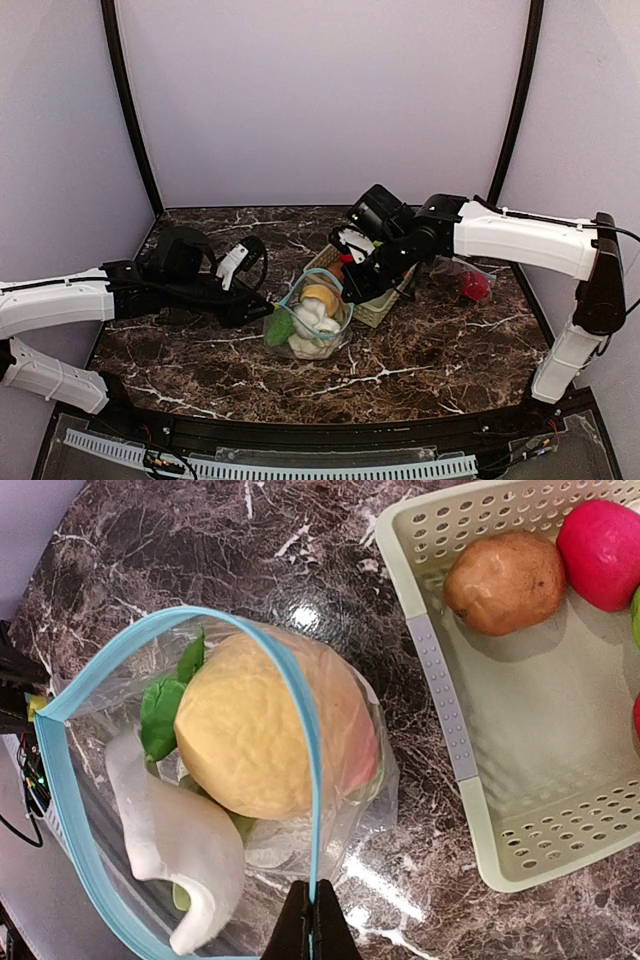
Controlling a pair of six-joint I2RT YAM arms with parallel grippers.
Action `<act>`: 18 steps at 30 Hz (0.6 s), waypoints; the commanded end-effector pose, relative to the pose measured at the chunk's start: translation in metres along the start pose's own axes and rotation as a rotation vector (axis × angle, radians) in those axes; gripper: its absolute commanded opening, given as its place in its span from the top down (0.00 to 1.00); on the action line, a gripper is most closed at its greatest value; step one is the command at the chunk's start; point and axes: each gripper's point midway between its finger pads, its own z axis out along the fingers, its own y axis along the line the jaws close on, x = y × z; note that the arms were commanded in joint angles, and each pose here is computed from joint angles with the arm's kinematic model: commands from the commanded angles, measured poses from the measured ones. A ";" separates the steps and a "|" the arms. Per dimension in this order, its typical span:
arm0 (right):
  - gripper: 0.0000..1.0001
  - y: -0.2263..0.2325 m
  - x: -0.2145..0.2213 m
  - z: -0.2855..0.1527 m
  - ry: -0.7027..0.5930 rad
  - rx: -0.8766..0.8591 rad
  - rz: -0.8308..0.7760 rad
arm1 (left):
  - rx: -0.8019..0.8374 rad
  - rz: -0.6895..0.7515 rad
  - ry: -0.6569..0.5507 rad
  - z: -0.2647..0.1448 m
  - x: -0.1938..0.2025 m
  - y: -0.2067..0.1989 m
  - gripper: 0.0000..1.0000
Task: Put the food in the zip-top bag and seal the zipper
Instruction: Adjust the zipper food storage bag at the center of the board.
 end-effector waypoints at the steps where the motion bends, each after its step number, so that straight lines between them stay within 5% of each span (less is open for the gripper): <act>1: 1.00 -0.004 0.001 0.001 0.001 0.009 0.027 | 0.008 -0.022 -0.076 0.004 -0.003 0.001 0.61; 4: 1.00 -0.006 0.002 0.001 0.003 0.012 0.027 | -0.008 -0.028 -0.111 -0.001 -0.001 0.004 0.33; 8: 1.00 -0.006 0.002 0.002 0.004 0.009 0.031 | -0.025 -0.036 -0.152 -0.004 0.007 0.009 0.22; 13: 1.00 -0.006 0.001 0.002 0.002 0.006 0.038 | -0.012 -0.044 -0.153 -0.003 0.015 0.008 0.56; 18: 1.00 -0.004 0.000 0.002 0.001 0.001 0.037 | 0.023 -0.039 -0.174 -0.004 0.016 0.003 0.72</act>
